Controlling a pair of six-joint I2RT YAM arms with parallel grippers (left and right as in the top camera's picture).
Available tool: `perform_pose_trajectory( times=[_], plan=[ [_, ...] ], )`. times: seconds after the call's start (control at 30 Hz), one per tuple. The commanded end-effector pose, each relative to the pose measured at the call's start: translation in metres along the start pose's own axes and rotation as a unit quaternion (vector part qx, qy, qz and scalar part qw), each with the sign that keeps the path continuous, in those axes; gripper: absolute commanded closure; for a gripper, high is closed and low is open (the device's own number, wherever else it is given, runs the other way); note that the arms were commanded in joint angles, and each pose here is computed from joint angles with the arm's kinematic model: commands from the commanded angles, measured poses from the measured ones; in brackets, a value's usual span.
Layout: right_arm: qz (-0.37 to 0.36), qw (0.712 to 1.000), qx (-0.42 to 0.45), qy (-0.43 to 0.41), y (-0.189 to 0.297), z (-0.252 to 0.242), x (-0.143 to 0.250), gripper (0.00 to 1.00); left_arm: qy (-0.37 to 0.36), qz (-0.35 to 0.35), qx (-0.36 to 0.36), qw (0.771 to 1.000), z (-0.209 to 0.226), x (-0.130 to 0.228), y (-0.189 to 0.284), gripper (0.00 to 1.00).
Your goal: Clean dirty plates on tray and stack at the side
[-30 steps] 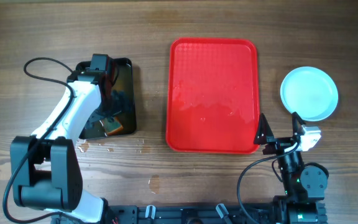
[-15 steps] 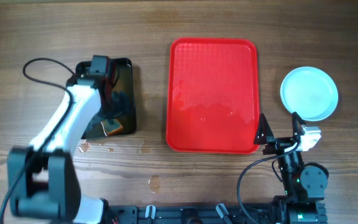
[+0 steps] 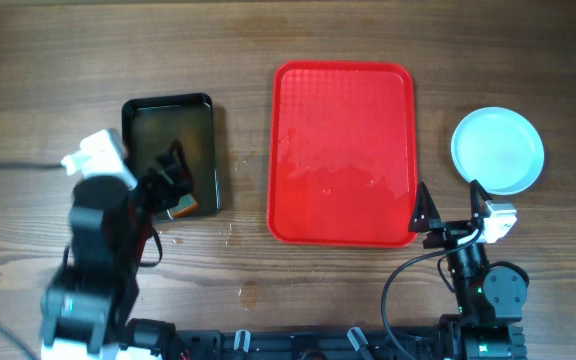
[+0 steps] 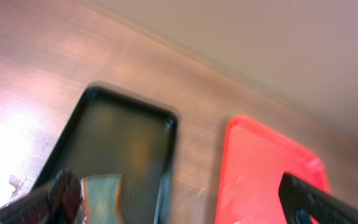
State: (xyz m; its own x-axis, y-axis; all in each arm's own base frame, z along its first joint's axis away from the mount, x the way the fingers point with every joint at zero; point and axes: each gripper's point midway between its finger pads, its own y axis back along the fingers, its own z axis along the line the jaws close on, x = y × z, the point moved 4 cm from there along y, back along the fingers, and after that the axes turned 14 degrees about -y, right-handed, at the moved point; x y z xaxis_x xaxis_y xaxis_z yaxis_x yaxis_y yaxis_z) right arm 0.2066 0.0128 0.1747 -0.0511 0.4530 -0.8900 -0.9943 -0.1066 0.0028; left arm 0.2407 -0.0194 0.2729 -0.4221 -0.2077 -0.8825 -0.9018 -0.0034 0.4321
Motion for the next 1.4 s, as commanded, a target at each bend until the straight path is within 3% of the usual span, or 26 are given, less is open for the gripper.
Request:
perform_pose_trajectory(
  times=[0.0, 0.2, 0.43, 0.77, 1.37],
  plan=[
    [-0.008, 1.000, 0.002, 0.009, 0.001, 0.000, -0.002, 0.00, -0.039, -0.066, 0.046, 0.996, 0.003, 0.019, 0.011, 0.00],
    [-0.008, 1.000, 0.002, 0.009, 0.001, 0.000, -0.002, 0.00, -0.024, -0.175, 0.061, 0.982, 0.022, 0.047, 0.014, 0.00],
    [-0.008, 1.000, 0.002, 0.009, 0.001, 0.000, -0.002, 0.00, -0.022, -0.225, 0.060, 0.972, 0.030, 0.067, 0.017, 0.00],
    [-0.008, 1.000, 0.002, 0.009, 0.001, 0.000, -0.002, 0.00, -0.023, -0.178, 0.046, 0.983, 0.040, 0.112, -0.018, 0.00],
    [-0.008, 1.000, 0.002, 0.009, 0.001, 0.000, -0.002, 0.00, -0.023, -0.179, 0.048, 0.982, 0.039, 0.111, -0.018, 0.00]
  ],
)
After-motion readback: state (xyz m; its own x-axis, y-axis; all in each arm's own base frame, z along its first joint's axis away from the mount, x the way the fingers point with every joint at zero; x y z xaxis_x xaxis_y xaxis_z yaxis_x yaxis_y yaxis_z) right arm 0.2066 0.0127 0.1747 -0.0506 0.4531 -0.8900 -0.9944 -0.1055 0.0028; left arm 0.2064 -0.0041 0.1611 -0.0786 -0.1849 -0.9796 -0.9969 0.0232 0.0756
